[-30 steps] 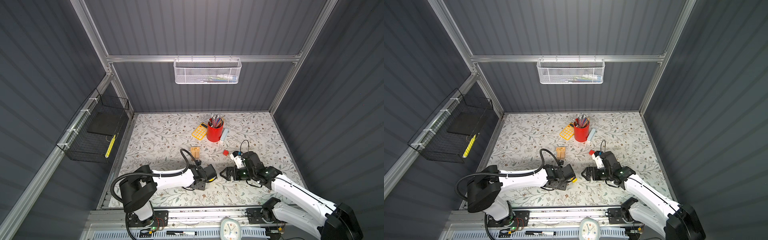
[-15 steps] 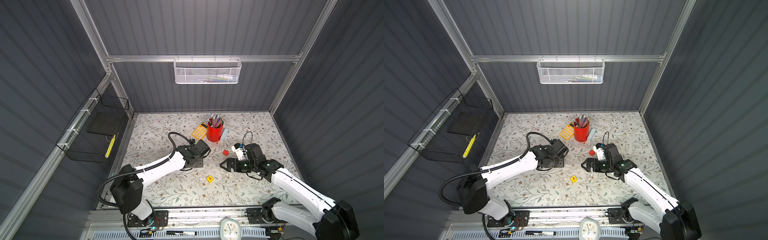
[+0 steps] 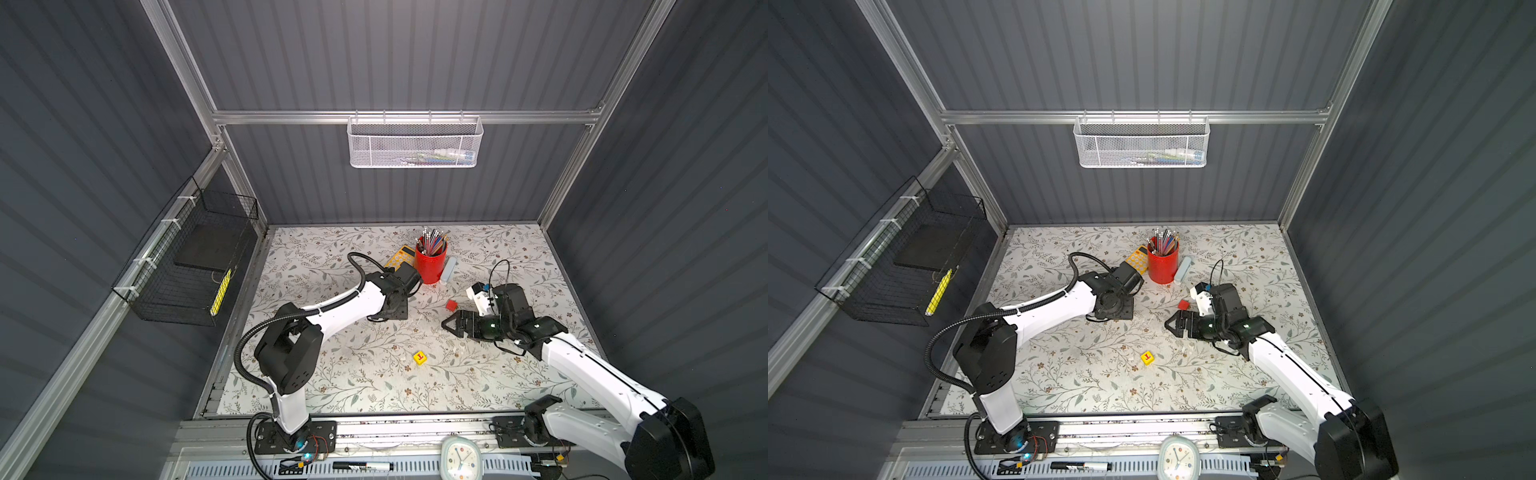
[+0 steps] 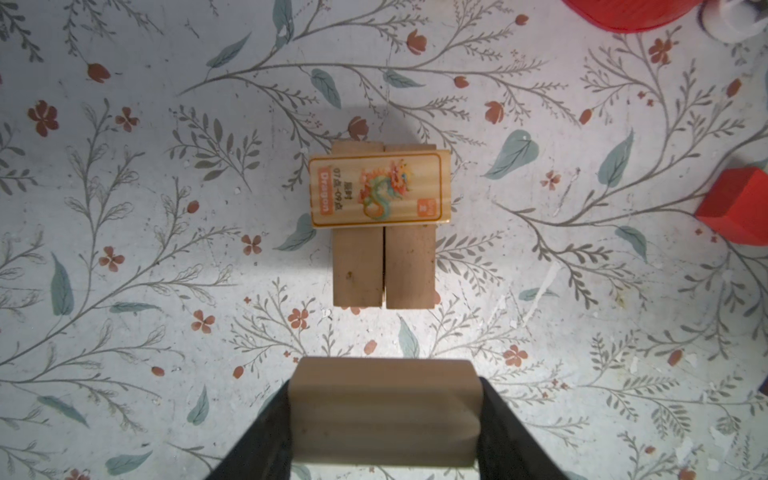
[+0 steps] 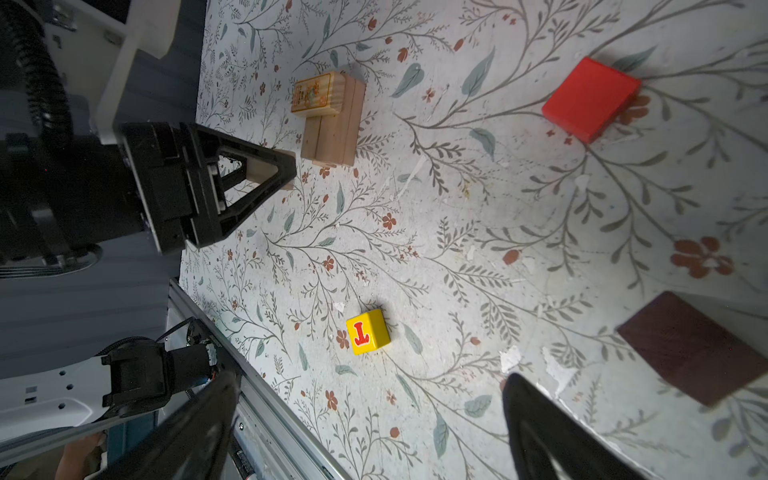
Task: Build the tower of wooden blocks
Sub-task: 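Position the plain block with the left gripper above the printed block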
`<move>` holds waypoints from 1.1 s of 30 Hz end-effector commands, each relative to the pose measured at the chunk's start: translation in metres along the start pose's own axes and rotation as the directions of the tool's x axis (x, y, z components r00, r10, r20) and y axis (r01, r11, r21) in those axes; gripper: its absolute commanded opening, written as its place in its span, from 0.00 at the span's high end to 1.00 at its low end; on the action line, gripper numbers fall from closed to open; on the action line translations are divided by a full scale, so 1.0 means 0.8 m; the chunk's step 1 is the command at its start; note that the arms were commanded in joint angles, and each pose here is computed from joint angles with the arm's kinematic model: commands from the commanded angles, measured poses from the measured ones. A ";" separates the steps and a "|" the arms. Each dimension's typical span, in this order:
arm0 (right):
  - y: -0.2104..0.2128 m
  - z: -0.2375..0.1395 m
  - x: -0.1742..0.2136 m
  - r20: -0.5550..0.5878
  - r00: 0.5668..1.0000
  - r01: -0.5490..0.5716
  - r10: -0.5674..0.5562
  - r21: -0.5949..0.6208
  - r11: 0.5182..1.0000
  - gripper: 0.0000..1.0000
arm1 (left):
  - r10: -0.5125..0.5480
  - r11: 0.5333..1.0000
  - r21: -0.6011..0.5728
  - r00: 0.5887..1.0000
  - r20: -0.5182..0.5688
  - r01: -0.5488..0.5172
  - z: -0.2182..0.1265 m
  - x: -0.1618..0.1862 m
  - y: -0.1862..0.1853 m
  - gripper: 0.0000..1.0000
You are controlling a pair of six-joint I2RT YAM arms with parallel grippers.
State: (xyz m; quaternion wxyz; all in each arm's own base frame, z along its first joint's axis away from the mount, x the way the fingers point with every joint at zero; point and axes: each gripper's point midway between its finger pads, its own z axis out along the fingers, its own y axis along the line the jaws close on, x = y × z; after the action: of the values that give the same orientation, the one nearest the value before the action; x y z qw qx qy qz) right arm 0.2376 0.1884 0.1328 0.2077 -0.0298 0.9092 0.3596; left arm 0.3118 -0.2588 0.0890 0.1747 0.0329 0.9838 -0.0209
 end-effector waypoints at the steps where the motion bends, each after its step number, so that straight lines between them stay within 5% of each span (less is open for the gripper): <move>1: 0.002 0.001 -0.004 0.006 1.000 -0.008 0.008 -0.017 1.000 0.01 | 0.003 1.000 0.018 1.000 -0.003 -0.003 -0.002 -0.016 -0.006 0.59; 33: -0.007 -0.002 -0.005 0.015 0.999 -0.032 0.032 -0.009 0.999 0.01 | -0.021 0.999 -0.033 0.997 -0.074 0.019 0.044 -0.025 0.005 0.55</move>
State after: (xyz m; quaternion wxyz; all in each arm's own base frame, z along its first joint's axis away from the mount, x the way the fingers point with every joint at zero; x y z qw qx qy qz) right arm 0.2426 0.1831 0.1331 0.2108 -0.0148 0.9070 0.3642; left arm 0.3413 -0.2579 0.0668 0.1501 0.0157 0.9885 -0.0100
